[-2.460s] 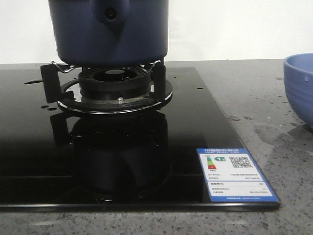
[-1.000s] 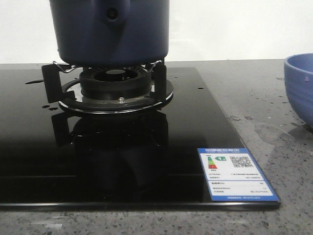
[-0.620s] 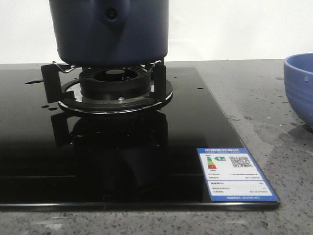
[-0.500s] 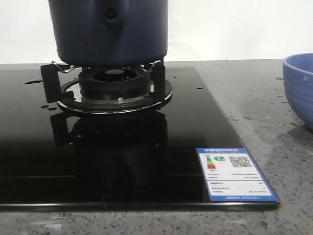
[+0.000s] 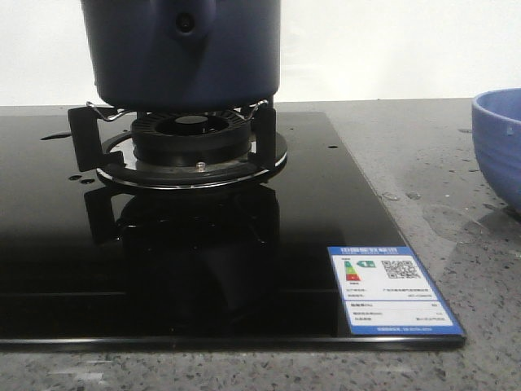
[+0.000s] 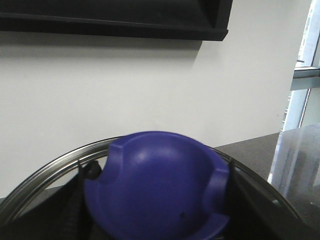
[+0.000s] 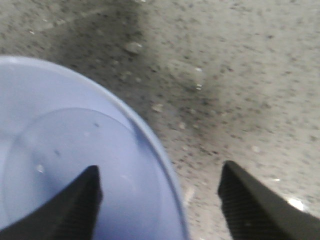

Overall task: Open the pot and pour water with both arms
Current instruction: 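Grasp the rim of the light blue bowl with the right gripper, then lift the bowl with the right gripper and carry it over the pot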

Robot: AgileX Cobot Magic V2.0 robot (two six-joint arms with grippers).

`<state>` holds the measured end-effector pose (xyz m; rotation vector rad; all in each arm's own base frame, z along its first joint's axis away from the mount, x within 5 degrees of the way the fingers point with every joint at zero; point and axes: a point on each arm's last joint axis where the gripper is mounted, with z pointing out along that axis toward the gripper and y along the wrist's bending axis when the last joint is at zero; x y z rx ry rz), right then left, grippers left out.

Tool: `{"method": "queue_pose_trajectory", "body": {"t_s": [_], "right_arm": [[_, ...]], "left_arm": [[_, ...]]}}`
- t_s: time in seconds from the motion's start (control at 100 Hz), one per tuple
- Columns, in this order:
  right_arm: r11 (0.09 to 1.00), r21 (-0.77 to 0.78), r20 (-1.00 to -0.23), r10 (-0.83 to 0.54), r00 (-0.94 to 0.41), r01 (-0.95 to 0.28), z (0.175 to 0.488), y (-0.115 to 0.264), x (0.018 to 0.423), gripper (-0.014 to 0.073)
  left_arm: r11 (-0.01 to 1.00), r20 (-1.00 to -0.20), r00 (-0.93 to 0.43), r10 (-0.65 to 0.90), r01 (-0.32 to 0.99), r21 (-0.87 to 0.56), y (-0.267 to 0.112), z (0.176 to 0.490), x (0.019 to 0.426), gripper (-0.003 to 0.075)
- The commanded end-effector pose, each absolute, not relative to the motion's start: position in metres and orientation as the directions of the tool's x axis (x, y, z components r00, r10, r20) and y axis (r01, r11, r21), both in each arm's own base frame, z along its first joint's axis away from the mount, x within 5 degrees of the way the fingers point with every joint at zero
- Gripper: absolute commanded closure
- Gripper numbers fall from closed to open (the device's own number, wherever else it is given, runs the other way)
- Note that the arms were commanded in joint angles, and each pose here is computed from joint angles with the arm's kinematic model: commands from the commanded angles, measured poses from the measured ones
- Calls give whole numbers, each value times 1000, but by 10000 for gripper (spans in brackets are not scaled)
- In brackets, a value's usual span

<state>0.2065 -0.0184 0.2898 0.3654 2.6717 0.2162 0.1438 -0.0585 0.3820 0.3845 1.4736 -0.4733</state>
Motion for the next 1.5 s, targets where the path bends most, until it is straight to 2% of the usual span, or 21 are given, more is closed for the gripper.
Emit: {"method": "queue_pose_trajectory", "body": {"t_s": [0.0, 0.09, 0.27, 0.32, 0.44, 0.52, 0.67, 0.87, 1.21, 1.31, 1.49], "right_arm": [[945, 238, -447, 311, -839, 224, 298, -19, 213, 258], [945, 237, -432, 312, -846, 227, 295, -20, 215, 305], [943, 242, -430, 317, -845, 231, 293, -20, 218, 348], [942, 241, -428, 317, -846, 231, 293, -20, 218, 396], [941, 245, -430, 320, -844, 232, 293, -20, 218, 582], [941, 246, -432, 320, -843, 231, 294, -20, 219, 664], [945, 251, -467, 307, -829, 208, 309, -19, 222, 664], [962, 253, -583, 235, -778, 100, 369, -6, 232, 664], [956, 237, -745, 66, -664, -170, 466, 46, 276, 652], [947, 221, -766, 22, -642, -232, 481, 64, 298, 652], [949, 102, -840, -78, -537, -297, 504, 95, 328, 652]], "left_arm": [[838, -989, 63, -135, 540, -80, -59, 396, 139, 405], [838, -989, 63, -135, 540, -80, -59, 396, 139, 405], [838, -989, 63, -135, 540, -80, -59, 396, 139, 405], [838, -989, 63, -135, 540, -80, -59, 396, 139, 405], [838, -989, 63, -135, 540, -80, -59, 396, 139, 405], [838, -989, 63, -135, 540, -80, -59, 396, 139, 405], [838, -989, 63, -135, 540, -80, -59, 396, 139, 405], [838, -989, 63, -135, 540, -80, -59, 396, 139, 405], [837, -987, 61, -147, 539, -91, -59, 396, 139, 405], [836, -986, 60, -153, 540, -97, -59, 397, 139, 405], [836, -986, 59, -155, 540, -99, -59, 397, 139, 405]]}}
